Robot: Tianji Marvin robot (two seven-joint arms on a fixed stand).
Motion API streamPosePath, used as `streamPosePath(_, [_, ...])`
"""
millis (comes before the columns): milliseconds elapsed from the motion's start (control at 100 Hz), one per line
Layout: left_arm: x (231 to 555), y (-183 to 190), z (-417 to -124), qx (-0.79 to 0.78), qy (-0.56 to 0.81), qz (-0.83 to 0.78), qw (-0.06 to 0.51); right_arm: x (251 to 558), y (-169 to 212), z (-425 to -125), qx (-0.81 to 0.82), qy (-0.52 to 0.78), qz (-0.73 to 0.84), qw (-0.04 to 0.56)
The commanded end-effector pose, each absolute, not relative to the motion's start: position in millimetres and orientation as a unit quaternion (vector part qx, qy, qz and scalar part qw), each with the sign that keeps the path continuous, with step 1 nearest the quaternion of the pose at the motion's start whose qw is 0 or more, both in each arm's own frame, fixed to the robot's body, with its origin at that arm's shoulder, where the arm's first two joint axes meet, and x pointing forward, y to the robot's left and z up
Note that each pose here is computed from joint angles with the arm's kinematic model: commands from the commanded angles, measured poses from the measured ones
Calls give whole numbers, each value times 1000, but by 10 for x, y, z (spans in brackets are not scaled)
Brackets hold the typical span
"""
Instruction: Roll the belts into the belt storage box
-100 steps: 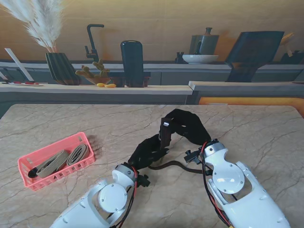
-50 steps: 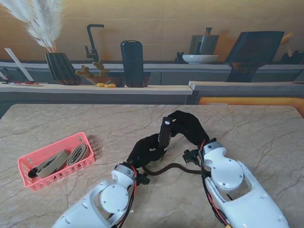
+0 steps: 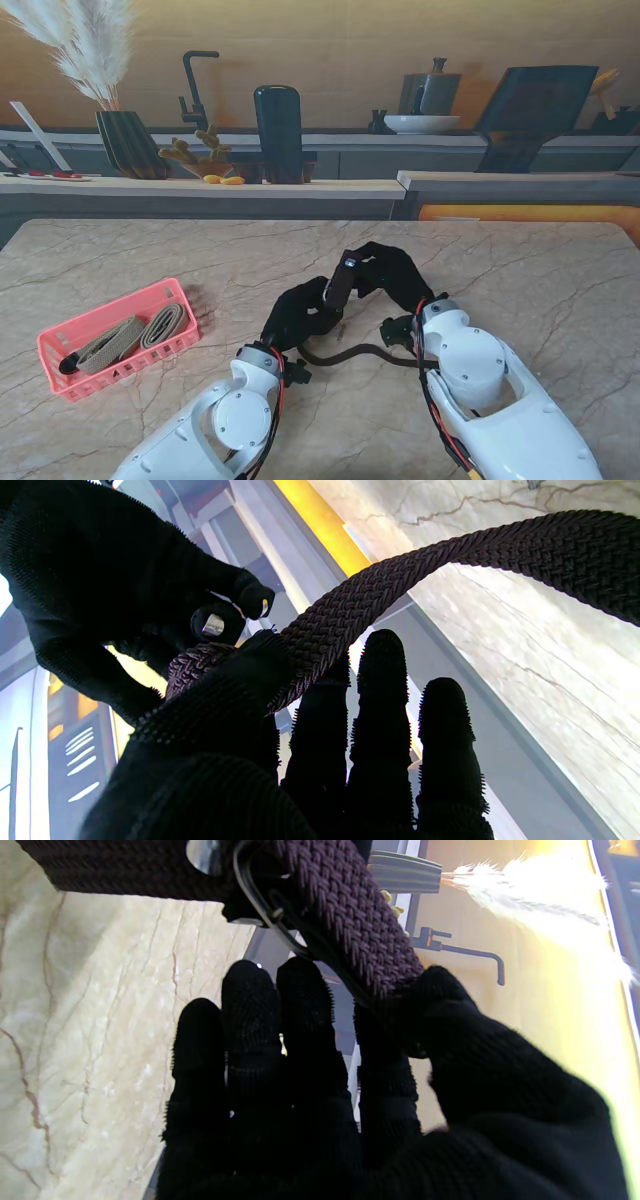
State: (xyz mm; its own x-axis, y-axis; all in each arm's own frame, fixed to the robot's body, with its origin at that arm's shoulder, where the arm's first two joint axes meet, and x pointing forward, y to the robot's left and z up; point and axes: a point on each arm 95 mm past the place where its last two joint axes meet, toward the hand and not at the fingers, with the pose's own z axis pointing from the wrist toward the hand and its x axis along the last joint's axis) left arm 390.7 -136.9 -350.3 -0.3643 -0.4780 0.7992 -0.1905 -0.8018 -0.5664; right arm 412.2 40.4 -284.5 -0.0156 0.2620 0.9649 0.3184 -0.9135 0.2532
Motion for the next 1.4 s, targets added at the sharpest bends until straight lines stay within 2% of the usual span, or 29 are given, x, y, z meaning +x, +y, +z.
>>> streamPosePath(0, [3912, -1413, -3434, -553, 286, -777, 91, 4102, 463, -2976, -717, -207, -665, 29])
streamPosePath(740, [3923, -1354, -3397, -544, 281, -781, 124, 4164, 572, -3202, -770, -180, -608, 63])
streamPosePath(1390, [3926, -1413, -3356, -547, 253, -791, 104, 4087, 735, -3342, -800, -166, -552, 164])
